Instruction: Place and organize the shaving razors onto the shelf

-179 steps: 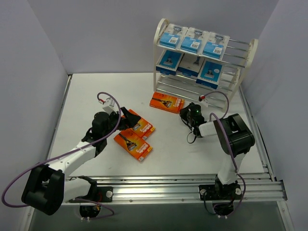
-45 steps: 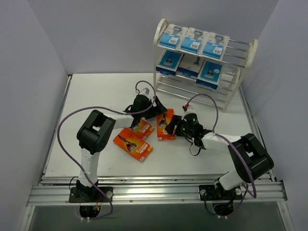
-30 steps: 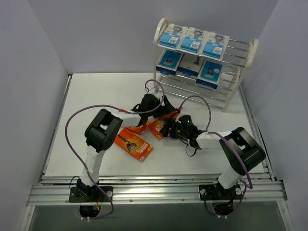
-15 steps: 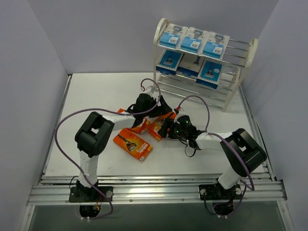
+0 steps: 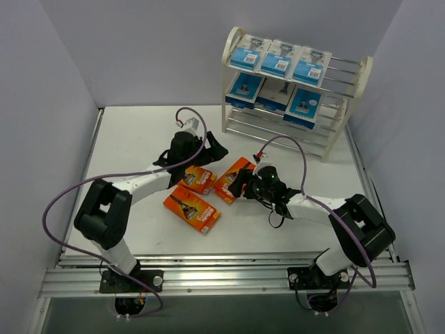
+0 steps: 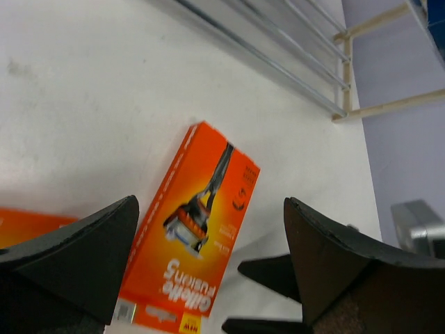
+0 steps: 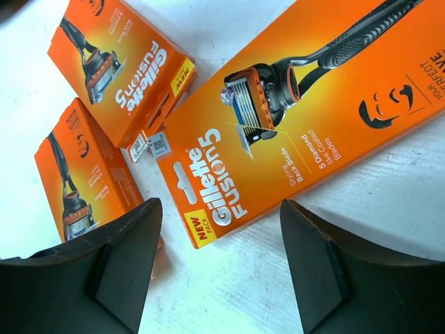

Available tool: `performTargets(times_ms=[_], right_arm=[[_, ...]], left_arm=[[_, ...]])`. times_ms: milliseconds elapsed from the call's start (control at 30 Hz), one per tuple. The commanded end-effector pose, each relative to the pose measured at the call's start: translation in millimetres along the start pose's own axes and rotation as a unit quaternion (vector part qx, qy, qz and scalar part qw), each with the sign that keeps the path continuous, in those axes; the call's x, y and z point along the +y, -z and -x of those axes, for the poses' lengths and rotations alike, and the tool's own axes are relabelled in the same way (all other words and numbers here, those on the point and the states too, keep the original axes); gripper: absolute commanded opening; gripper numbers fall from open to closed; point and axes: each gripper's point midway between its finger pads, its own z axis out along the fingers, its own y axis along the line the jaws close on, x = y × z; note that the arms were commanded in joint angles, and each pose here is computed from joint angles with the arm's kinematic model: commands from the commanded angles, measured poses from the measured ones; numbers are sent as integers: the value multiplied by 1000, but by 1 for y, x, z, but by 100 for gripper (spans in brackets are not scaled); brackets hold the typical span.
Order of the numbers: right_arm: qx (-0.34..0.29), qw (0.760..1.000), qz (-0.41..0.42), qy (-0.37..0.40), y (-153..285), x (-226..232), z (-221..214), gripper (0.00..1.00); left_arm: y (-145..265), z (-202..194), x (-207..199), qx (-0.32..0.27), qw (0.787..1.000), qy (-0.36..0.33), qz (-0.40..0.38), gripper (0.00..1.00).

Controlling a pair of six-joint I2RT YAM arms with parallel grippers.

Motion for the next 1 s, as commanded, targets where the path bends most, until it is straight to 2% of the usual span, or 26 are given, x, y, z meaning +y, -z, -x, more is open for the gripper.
performTargets(times_ms=[0, 33, 100, 233, 400, 467, 567, 967], right_arm=[[-24, 1000, -1, 10, 9, 6, 15, 64], [-25, 1000, -2, 9, 10, 5, 15, 64], [-26, 1000, -4, 5, 14, 4, 14, 64], [-37, 999, -24, -4, 25, -6, 14, 64], [-46, 997, -52, -29, 34, -24, 15, 65], [-52, 997, -55, -35, 37, -27, 17, 65], [-61, 995, -63, -38, 45, -31, 23, 65], [-89, 992, -71, -54, 61, -43, 39, 65]], left_arm=[[35, -8, 8, -5, 999, 31, 23, 94], [48, 0, -1, -25, 998, 55, 7, 94], [63, -16, 12, -20, 996, 81, 13, 94], [95, -18, -4, -38, 991, 129, 2, 94], [108, -35, -10, -34, 986, 165, 13, 99], [107, -51, -8, -22, 982, 188, 13, 87], [105, -69, -3, -16, 976, 217, 23, 80], [90, -96, -8, 8, 957, 273, 94, 71]])
